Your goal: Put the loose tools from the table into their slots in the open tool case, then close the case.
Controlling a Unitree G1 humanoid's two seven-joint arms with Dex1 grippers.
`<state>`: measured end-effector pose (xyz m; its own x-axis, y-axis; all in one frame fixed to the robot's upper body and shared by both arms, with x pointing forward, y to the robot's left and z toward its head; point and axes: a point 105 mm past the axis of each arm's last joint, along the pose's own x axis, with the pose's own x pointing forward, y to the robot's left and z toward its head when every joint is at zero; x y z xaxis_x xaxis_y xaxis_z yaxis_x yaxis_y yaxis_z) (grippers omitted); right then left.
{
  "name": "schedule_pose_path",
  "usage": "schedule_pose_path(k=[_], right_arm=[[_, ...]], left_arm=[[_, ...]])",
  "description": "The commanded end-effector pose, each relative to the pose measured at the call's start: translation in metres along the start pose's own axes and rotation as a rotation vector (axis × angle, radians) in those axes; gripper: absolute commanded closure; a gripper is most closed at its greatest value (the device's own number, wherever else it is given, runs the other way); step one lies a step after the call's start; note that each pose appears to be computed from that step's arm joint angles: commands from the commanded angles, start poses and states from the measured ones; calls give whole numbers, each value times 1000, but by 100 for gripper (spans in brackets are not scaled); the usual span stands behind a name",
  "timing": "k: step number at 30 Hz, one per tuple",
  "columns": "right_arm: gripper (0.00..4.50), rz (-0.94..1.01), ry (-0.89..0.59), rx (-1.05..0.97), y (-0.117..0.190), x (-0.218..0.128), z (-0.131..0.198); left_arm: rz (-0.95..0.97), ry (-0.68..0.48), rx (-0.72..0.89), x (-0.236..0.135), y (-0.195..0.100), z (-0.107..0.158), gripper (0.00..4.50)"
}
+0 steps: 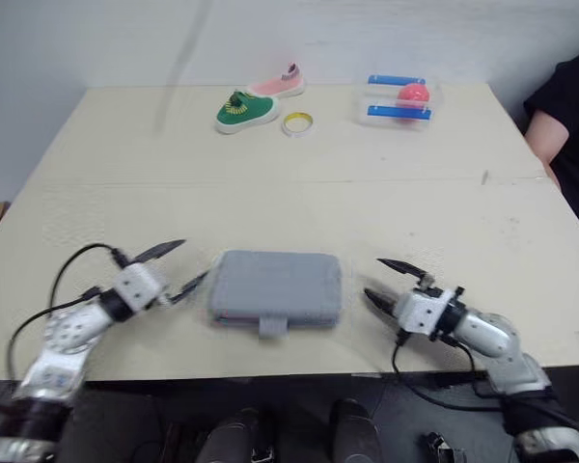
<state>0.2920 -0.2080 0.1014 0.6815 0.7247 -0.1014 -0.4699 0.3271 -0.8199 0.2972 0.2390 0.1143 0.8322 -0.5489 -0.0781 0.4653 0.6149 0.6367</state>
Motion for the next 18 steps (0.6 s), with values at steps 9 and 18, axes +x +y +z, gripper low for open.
schedule_pose_path(k=[9, 18], right_arm=[[268, 103, -43, 408, -15, -27, 26], [450, 506, -25, 620, 50, -16, 62]], left_arm=[[-43, -75, -269, -16, 25, 34, 159], [-156, -33, -329, 57, 22, 44, 446]])
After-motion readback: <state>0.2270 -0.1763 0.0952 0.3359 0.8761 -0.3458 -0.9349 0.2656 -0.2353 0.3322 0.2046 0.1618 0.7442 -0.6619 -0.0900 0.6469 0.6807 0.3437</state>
